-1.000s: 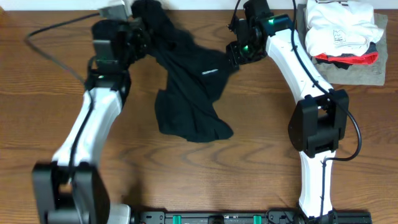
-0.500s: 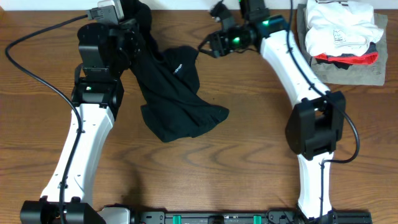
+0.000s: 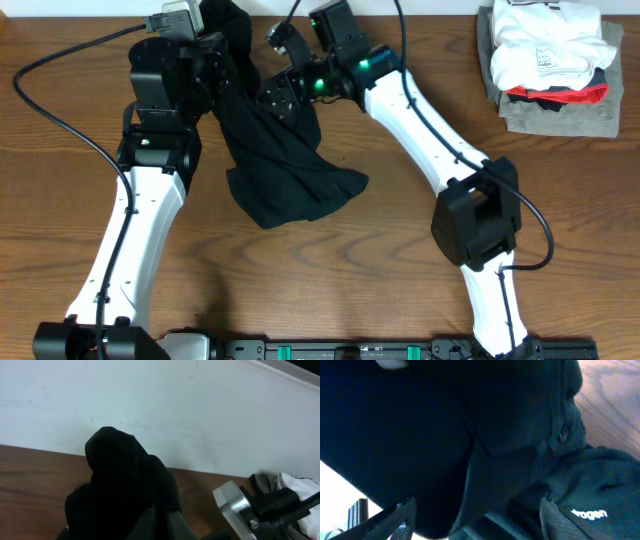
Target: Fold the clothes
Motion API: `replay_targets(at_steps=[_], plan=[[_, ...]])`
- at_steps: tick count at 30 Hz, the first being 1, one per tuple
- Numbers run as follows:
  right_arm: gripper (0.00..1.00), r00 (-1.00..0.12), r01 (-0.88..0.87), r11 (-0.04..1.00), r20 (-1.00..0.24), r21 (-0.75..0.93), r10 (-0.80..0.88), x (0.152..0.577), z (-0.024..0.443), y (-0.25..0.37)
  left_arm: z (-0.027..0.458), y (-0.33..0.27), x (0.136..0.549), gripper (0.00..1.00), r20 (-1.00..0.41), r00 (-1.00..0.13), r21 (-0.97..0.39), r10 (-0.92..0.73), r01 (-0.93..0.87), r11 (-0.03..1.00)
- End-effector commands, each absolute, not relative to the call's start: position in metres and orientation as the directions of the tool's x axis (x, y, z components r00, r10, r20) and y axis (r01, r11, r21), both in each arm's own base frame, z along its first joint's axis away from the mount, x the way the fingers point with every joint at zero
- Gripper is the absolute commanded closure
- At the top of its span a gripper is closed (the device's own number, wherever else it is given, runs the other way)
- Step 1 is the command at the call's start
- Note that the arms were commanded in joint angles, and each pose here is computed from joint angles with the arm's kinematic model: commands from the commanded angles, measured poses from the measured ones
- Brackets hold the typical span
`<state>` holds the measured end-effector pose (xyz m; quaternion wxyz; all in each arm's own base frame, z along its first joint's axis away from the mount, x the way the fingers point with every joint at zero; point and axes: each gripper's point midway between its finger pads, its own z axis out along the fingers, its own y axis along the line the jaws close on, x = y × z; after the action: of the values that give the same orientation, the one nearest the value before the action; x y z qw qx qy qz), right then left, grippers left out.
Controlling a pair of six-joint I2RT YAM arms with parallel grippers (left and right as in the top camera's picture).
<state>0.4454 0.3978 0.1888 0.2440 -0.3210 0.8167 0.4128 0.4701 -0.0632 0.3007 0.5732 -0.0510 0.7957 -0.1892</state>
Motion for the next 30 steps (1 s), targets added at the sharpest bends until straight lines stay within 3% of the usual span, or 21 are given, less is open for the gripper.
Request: replay_targets(at_steps=[1, 3, 5, 8, 9, 13, 17, 30], plan=[[0.22, -0.685, -0.709, 0.466, -0.674, 0.529, -0.277, 0.443, 0.212, 0.401, 0.315, -0.065, 0.468, 0.94, -0.903, -0.311, -0.357, -0.297, 0.155, 0.921], [0.24, -0.679, -0.714, 0.46, -0.682, 0.528, -0.271, 0.443, 0.215, 0.405, 0.314, -0.065, 0.468, 0.94, -0.901, -0.316, -0.357, -0.297, 0.153, 0.921], [0.33, -0.681, -0.714, 0.456, -0.679, 0.531, -0.275, 0.44, 0.215, 0.407, 0.312, -0.065, 0.467, 0.94, -0.899, -0.322, -0.357, -0.296, 0.151, 0.922], [0.67, -0.693, -0.707, 0.46, -0.656, 0.538, -0.298, 0.43, 0.207, 0.413, 0.313, -0.065, 0.467, 0.93, -0.9, -0.321, -0.357, -0.296, 0.151, 0.922], [0.73, -0.698, -0.702, 0.469, -0.647, 0.535, -0.307, 0.428, 0.202, 0.414, 0.313, -0.065, 0.467, 0.94, -0.9, -0.32, -0.358, -0.296, 0.152, 0.922], [0.74, -0.721, -0.676, 0.533, -0.607, 0.509, -0.335, 0.421, 0.178, 0.413, 0.314, -0.065, 0.468, 0.94, -0.901, -0.317, -0.357, -0.296, 0.152, 0.922], [0.99, -0.738, -0.658, 0.552, -0.583, 0.512, -0.339, 0.422, 0.165, 0.406, 0.316, -0.063, 0.467, 0.94, -0.902, -0.311, -0.356, -0.298, 0.149, 0.922], [0.99, -0.663, -0.608, 0.712, -0.718, 0.351, -0.211, 0.512, 0.231, 0.273, 0.305, -0.029, 0.454, 0.94, -0.876, -0.362, -0.362, -0.319, 0.054, 0.931]])
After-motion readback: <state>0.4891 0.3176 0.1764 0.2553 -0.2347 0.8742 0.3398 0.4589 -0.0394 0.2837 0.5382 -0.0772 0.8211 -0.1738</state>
